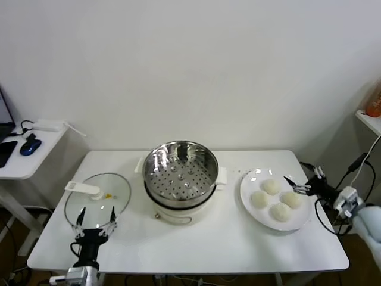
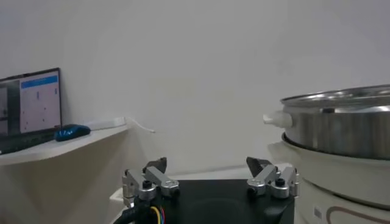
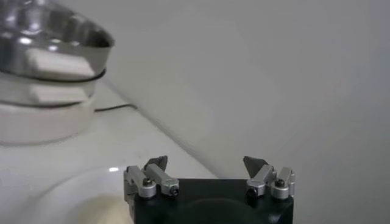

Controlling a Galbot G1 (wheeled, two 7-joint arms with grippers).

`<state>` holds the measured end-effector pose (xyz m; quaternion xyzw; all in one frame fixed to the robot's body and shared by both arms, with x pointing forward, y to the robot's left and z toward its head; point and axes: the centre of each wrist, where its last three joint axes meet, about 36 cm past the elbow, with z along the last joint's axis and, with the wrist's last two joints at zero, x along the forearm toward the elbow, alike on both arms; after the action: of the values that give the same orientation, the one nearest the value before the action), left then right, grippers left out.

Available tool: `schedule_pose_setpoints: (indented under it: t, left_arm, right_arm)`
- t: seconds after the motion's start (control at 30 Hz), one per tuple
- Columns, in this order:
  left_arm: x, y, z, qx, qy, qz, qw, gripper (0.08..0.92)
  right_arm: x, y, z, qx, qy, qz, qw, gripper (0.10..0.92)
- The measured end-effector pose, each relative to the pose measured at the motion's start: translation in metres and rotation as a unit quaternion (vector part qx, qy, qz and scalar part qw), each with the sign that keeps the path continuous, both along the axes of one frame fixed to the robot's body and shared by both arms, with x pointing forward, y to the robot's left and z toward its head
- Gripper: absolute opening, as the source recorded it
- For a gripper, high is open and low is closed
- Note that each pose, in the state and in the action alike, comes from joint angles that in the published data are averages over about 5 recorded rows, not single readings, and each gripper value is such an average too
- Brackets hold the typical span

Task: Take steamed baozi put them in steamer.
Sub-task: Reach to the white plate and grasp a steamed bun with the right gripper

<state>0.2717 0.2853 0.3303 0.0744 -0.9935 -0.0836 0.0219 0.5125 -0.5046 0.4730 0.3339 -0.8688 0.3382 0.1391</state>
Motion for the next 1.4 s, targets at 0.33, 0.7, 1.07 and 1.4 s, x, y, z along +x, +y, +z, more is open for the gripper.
schedule_pose_setpoints:
  t: [0.33,0.7,1.07,1.4]
  left_arm:
    - [0.002,0.005,0.004,0.007,0.003,0.003,1.000,0.823]
    - [0.006,0.001,0.009,0.007,0.003,0.000,1.000,0.823]
    - [0.009,0.003,0.014,0.009,0.004,0.004,1.000,0.823]
    - [0.008,0.006,0.012,0.012,0.009,0.007,1.000,0.823]
  right_arm:
    - [0.094,0.017,0.049,-0.165,0.113,0.156,0.967,0.823]
    - [0.158,0.039,0.059,-0.312,0.227,0.222,0.895,0.823]
    - [0.194,0.066,0.048,-0.360,0.264,0.223,0.866,0.823]
    - [0.203,0.087,0.018,-0.357,0.287,0.218,0.862,0.823]
